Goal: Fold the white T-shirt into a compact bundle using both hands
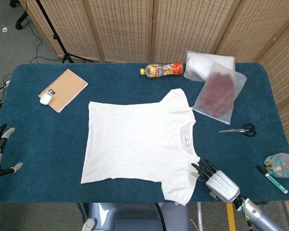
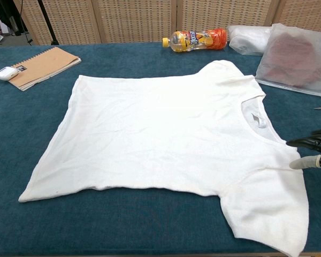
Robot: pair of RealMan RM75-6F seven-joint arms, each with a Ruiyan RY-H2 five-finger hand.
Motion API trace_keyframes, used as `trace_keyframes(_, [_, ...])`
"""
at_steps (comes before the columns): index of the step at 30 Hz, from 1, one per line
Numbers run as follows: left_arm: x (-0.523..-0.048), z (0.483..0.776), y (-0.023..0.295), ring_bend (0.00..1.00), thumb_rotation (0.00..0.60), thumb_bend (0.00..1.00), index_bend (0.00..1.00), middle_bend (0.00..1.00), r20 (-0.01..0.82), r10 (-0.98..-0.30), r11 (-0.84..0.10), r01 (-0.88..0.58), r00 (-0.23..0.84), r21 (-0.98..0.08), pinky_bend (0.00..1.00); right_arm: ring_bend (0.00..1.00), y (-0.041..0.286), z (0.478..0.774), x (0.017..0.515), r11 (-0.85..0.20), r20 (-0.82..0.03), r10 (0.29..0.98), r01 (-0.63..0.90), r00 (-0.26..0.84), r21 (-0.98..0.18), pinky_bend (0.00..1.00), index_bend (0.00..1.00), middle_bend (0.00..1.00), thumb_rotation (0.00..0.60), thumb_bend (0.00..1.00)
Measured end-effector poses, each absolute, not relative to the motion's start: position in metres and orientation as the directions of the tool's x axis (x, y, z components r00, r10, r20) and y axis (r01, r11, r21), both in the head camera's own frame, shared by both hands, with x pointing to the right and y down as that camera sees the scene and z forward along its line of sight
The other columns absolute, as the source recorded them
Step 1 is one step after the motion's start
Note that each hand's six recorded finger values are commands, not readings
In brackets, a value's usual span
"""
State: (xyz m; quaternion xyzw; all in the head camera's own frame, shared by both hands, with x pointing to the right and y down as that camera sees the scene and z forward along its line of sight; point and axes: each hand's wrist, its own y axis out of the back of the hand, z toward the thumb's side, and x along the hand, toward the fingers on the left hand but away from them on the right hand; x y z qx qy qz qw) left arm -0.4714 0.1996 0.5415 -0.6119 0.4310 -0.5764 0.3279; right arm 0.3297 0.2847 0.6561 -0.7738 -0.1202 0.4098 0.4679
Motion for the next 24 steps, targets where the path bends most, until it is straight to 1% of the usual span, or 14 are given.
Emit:
trace_keyframes(9, [-0.471, 0.543, 0.200, 0.00, 0.600, 0.00, 0.00, 0.00, 0.430, -0.902, -0.420, -0.152, -0.037, -0.894, 0.00, 0.00, 0.284, 0.665, 0.305, -0.551, -0.483, 0.573, -0.125, 0.662, -0.825, 0.00, 0.17, 0.00, 0.600, 0.00])
trace_keyframes(20, [-0.472, 0.543, 0.200, 0.00, 0.600, 0.00, 0.00, 0.00, 0.434, -0.900, -0.424, -0.157, -0.038, -0.892, 0.00, 0.00, 0.284, 0.671, 0.274, -0.554, -0.455, 0.567, -0.090, 0.687, -0.827, 0.00, 0.18, 0.00, 0.600, 0.00])
trace_keyframes(22, [-0.472, 0.543, 0.200, 0.00, 0.600, 0.00, 0.00, 0.00, 0.435, -0.900, -0.424, -0.157, -0.038, -0.892, 0.00, 0.00, 0.284, 0.672, 0.270, -0.556, -0.450, 0.570, -0.081, 0.687, -0.828, 0.00, 0.19, 0.00, 0.600, 0.02])
trace_keyframes(24, [-0.472, 0.543, 0.200, 0.00, 0.600, 0.00, 0.00, 0.00, 0.435, -0.900, -0.424, -0.159, -0.038, -0.892, 0.00, 0.00, 0.282, 0.673, 0.266, -0.556, -0.441, 0.577, -0.066, 0.687, -0.829, 0.00, 0.20, 0.00, 0.600, 0.08])
